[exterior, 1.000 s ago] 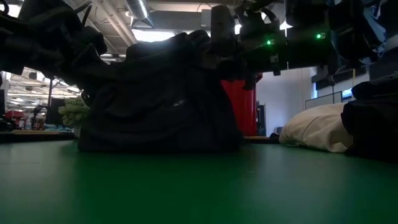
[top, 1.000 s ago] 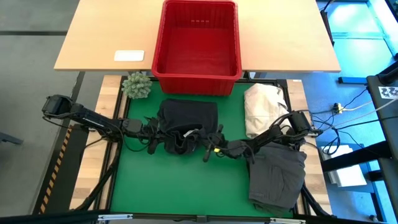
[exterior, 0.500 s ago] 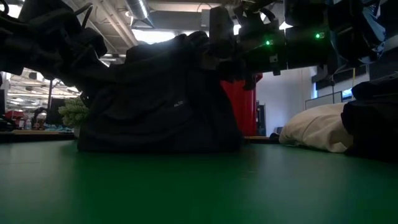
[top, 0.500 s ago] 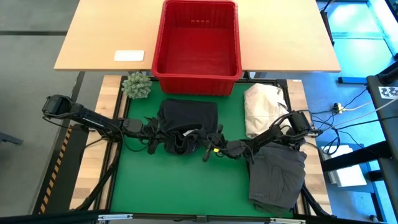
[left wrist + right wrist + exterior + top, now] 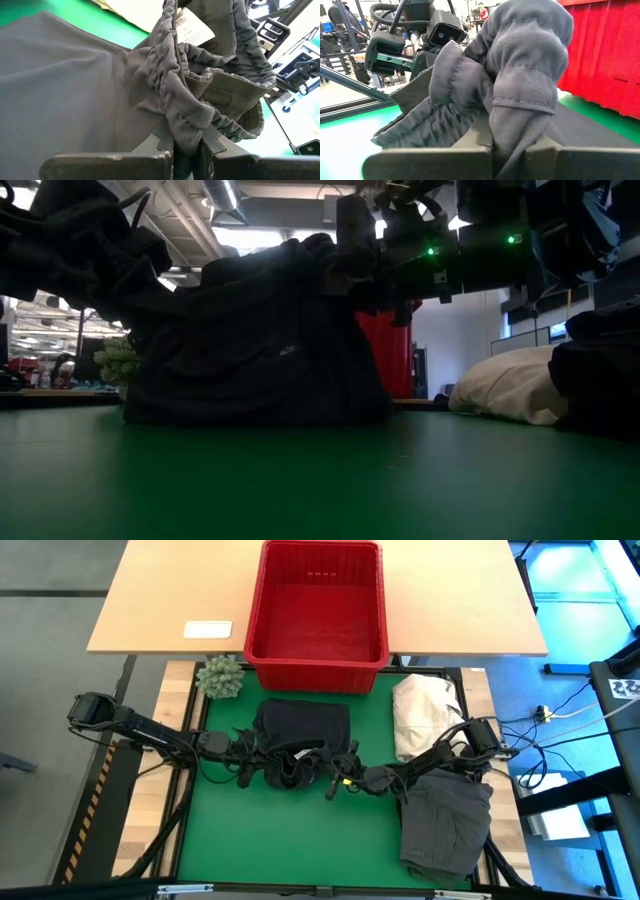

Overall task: Fold laundry
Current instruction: Fold the gray short

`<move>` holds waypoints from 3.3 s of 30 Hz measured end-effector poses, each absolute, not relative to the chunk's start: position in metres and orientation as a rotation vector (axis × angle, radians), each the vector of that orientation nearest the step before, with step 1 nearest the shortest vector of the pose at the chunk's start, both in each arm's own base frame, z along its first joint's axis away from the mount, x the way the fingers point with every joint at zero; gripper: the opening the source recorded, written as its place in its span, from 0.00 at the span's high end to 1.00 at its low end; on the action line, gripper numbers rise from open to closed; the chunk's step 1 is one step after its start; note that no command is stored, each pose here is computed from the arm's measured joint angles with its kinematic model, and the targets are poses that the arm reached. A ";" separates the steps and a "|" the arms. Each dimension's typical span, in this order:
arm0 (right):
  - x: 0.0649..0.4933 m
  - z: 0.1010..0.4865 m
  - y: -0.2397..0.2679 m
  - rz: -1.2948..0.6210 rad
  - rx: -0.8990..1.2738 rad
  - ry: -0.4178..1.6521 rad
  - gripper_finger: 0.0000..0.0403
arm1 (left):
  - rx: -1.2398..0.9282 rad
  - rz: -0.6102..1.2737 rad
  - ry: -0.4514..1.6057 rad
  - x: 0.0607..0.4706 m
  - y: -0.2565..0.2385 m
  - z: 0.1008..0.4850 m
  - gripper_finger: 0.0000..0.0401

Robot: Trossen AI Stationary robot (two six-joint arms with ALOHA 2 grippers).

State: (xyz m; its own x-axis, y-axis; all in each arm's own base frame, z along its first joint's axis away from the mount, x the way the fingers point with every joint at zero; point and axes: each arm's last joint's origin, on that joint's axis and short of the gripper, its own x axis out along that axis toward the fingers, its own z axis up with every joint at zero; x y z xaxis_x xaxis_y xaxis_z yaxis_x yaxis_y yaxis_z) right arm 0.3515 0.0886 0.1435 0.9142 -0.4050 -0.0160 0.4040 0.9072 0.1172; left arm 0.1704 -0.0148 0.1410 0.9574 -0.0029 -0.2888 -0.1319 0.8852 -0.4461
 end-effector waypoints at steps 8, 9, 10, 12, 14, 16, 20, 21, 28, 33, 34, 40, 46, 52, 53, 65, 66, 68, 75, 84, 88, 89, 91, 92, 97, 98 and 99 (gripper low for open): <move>0.351 0.143 0.089 -0.417 0.121 -0.009 0.97 | -0.480 0.068 0.288 0.170 -0.015 0.141 0.94; 0.351 0.143 0.089 -0.417 0.121 -0.009 0.97 | -0.480 0.068 0.288 0.170 -0.015 0.141 0.94; 0.351 0.143 0.089 -0.417 0.121 -0.009 0.97 | -0.480 0.068 0.288 0.170 -0.015 0.141 0.94; 0.351 0.144 0.089 -0.417 0.121 -0.010 0.97 | -0.480 0.068 0.288 0.170 -0.015 0.141 0.94; 0.351 0.144 0.089 -0.417 0.122 -0.010 0.97 | -0.480 0.068 0.288 0.170 -0.015 0.141 0.94; 0.351 0.144 0.089 -0.417 0.122 -0.010 0.97 | -0.480 0.068 0.288 0.170 -0.015 0.141 0.94; 0.351 0.143 0.089 -0.416 0.121 -0.009 0.97 | -0.480 0.068 0.288 0.170 -0.015 0.141 0.94; 0.351 0.143 0.089 -0.417 0.121 -0.008 0.97 | -0.480 0.068 0.288 0.170 -0.015 0.141 0.94; 0.351 0.143 0.089 -0.417 0.119 -0.005 0.97 | -0.480 0.068 0.288 0.170 -0.015 0.141 0.94; 0.351 0.143 0.089 -0.417 0.119 -0.005 0.97 | -0.480 0.068 0.288 0.170 -0.015 0.141 0.94; 0.351 0.143 0.089 -0.416 0.119 -0.005 0.97 | -0.480 0.067 0.288 0.170 -0.015 0.141 0.94; 0.351 0.142 0.089 -0.418 0.111 0.009 0.97 | -0.480 0.067 0.289 0.170 -0.015 0.141 0.94; 0.351 0.141 0.089 -0.418 0.110 0.011 0.97 | -0.480 0.067 0.290 0.170 -0.015 0.141 0.94; 0.351 0.141 0.089 -0.417 0.126 0.011 0.97 | -0.480 0.067 0.290 0.170 -0.015 0.141 0.94; 0.351 0.141 0.089 -0.417 0.125 0.013 0.97 | -0.480 0.067 0.291 0.170 -0.015 0.141 0.94; 0.351 0.141 0.089 -0.417 0.125 0.014 0.97 | -0.480 0.067 0.291 0.170 -0.015 0.141 0.94; 0.351 0.141 0.089 -0.417 0.125 0.014 0.97 | -0.480 0.067 0.291 0.170 -0.015 0.141 0.94; 0.351 0.141 0.089 -0.417 0.124 0.015 0.97 | -0.480 0.067 0.291 0.170 -0.015 0.141 0.94; 0.351 0.140 0.089 -0.417 0.122 0.020 0.97 | -0.480 0.064 0.292 0.170 -0.015 0.141 0.94; 0.351 0.140 0.089 -0.417 0.122 0.020 0.97 | -0.480 0.063 0.292 0.170 -0.015 0.141 0.94; 0.351 0.140 0.089 -0.417 0.122 0.020 0.97 | -0.481 0.064 0.292 0.170 -0.015 0.141 0.94; 0.351 0.140 0.089 -0.417 0.122 0.020 0.97 | -0.480 0.064 0.292 0.170 -0.015 0.141 0.94; 0.351 0.140 0.089 -0.417 0.122 0.020 0.97 | -0.480 0.064 0.292 0.170 -0.015 0.141 0.94; 0.351 0.140 0.089 -0.417 0.122 0.020 0.97 | -0.480 0.064 0.292 0.170 -0.015 0.141 0.94; 0.351 0.140 0.089 -0.417 0.122 0.020 0.97 | -0.480 0.064 0.292 0.170 -0.015 0.141 0.94; 0.351 0.140 0.089 -0.417 0.122 0.020 0.97 | -0.480 0.064 0.292 0.170 -0.015 0.141 0.94; 0.351 0.140 0.089 -0.416 0.122 0.020 0.97 | -0.480 0.064 0.292 0.170 -0.015 0.141 0.94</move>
State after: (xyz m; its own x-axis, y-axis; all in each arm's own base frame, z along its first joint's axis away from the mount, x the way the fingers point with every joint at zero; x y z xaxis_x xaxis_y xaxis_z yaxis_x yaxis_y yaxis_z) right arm 0.3513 0.0891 0.1400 0.9144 -0.4023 -0.0439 0.4047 0.9073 0.1139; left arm 0.1703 -0.0150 0.1407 0.9566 -0.0077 -0.2914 -0.1287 0.8857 -0.4461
